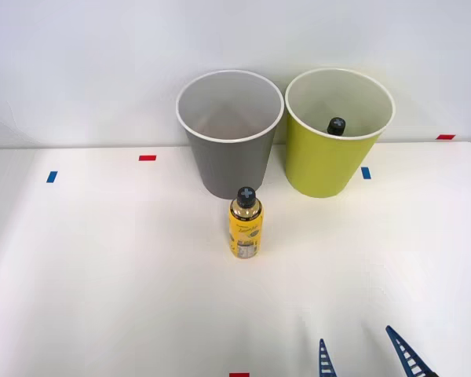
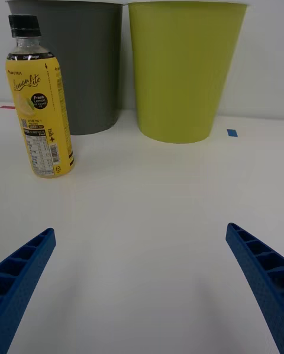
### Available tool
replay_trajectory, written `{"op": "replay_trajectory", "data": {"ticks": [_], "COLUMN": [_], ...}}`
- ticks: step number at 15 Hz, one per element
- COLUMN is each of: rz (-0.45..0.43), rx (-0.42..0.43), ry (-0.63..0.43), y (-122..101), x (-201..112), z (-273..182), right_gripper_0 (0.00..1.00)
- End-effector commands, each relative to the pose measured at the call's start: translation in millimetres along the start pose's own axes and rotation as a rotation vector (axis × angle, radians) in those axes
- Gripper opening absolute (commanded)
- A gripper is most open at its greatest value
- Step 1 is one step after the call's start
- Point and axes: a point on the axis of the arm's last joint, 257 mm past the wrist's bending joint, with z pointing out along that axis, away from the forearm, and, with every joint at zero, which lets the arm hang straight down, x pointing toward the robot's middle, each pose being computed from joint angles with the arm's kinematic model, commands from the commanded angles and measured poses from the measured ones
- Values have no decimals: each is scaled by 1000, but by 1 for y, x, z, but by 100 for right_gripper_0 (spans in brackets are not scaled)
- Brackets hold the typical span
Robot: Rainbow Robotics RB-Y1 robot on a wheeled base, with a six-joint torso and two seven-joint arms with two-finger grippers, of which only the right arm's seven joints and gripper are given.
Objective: Put cans in the gray bin, plastic bottles in the light green bin
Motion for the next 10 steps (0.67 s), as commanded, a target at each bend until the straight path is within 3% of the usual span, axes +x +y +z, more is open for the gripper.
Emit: {"op": "replay_trajectory", "data": {"ticks": [1,10], "rz": [0,0], "rx": [0,0], "ry": [0,0], "y": [0,0], "x": [0,0], "z": [0,0], "right_gripper_0": [100,100]}}
